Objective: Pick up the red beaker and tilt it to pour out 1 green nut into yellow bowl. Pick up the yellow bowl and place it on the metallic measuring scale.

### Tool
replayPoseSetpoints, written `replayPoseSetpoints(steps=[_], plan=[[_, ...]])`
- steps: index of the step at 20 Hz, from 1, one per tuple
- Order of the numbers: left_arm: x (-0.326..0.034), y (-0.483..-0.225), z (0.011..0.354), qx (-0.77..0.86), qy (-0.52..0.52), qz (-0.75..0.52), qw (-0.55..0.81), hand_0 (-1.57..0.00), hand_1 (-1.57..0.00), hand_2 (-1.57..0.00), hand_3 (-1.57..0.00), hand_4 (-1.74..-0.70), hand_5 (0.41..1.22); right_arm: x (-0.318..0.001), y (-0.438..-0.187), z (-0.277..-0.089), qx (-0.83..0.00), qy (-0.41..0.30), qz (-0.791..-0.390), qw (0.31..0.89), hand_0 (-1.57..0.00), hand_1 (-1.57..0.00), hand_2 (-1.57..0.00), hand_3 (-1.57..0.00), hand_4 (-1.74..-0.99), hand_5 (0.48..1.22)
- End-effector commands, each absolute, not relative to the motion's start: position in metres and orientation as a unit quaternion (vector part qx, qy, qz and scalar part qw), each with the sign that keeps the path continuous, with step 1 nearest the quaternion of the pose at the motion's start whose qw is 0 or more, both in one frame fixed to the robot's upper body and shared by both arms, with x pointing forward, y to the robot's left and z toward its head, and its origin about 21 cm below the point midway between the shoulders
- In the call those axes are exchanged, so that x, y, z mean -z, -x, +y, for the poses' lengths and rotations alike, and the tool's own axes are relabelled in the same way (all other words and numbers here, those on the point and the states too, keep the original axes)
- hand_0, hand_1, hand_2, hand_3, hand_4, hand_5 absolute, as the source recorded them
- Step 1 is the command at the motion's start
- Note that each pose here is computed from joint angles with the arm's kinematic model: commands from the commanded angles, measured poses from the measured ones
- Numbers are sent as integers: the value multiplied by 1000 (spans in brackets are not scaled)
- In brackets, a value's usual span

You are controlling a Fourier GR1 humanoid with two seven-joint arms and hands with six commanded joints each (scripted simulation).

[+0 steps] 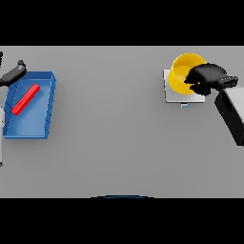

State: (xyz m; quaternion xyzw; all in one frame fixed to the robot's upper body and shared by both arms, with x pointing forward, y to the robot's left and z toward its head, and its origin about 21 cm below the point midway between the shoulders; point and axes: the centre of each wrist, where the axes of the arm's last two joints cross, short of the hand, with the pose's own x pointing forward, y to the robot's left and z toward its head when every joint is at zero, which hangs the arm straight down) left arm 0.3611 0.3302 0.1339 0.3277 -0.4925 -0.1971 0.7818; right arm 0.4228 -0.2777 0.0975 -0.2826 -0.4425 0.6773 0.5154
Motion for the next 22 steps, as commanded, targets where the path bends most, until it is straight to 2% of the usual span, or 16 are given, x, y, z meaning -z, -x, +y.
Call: replayPoseSetpoints(steps=[1, 2, 3, 4, 5, 7, 10, 12, 15, 18, 22], plan=[[-135, -361, 330, 197, -329, -493, 781, 1, 1, 1, 1, -839, 772, -95, -422, -277, -677, 278, -443, 517, -1405, -1219, -1360, -1564, -1730, 1221], [-133, -362, 330, 198, -328, -495, 780, 1, 1, 1, 1, -840, 771, -94, -423, -277, -674, 277, -444, 522, -1417, -1230, -1402, -1536, -1728, 1221], [-135, -361, 331, 197, -326, -496, 780, 1, 1, 1, 1, -841, 772, -93, -422, -280, -672, 274, -443, 527, -1404, -1181, -1293, -1543, -1670, 1221], [-137, -362, 331, 194, -327, -497, 780, 1, 1, 1, 1, -843, 773, -92, -423, -281, -669, 276, -438, 533, -1410, -1150, -1182, -1387, -1644, 1221], [-137, -363, 333, 192, -326, -495, 782, 1, 1, 1, 1, -844, 775, -92, -422, -280, -667, 273, -435, 540, -1325, -1039, -1042, -1237, -1621, 1155], [-134, -366, 331, 192, -323, -497, 782, 1, 1, 1, 1, -847, 771, -90, -424, -277, -662, 266, -431, 552, -1053, -781, -776, -982, -1580, 1037], [-132, -364, 329, 196, -324, -497, 781, 1, 1, 1, 1, -848, 766, -96, -426, -277, -660, 259, -429, 560, -710, -521, -522, -723, -1540, 923], [-134, -363, 332, 199, -327, -500, 777, 1, 1, 1, 1, -852, 766, -97, -425, -279, -663, 256, -423, 563, -465, -349, -395, -608, -1514, 881], [-134, -362, 329, 195, -322, -498, 781, 1, 1, 1, 1, -853, 771, -92, -423, -282, -668, 258, -410, 565, -237, -178, -256, -465, -1471, 836], [-136, -361, 328, 196, -324, -503, 777, 1, 1, 1, 1, -854, 774, -93, -423, -289, -673, 266, -405, 559, -121, -91, -145, -360, -1442, 811], [-134, -357, 324, 197, -324, -502, 777, 1, 1, 1, 1, -851, 768, -93, -424, -286, -681, 261, -404, 552, -49, -37, -59, -263, -1414, 796]])
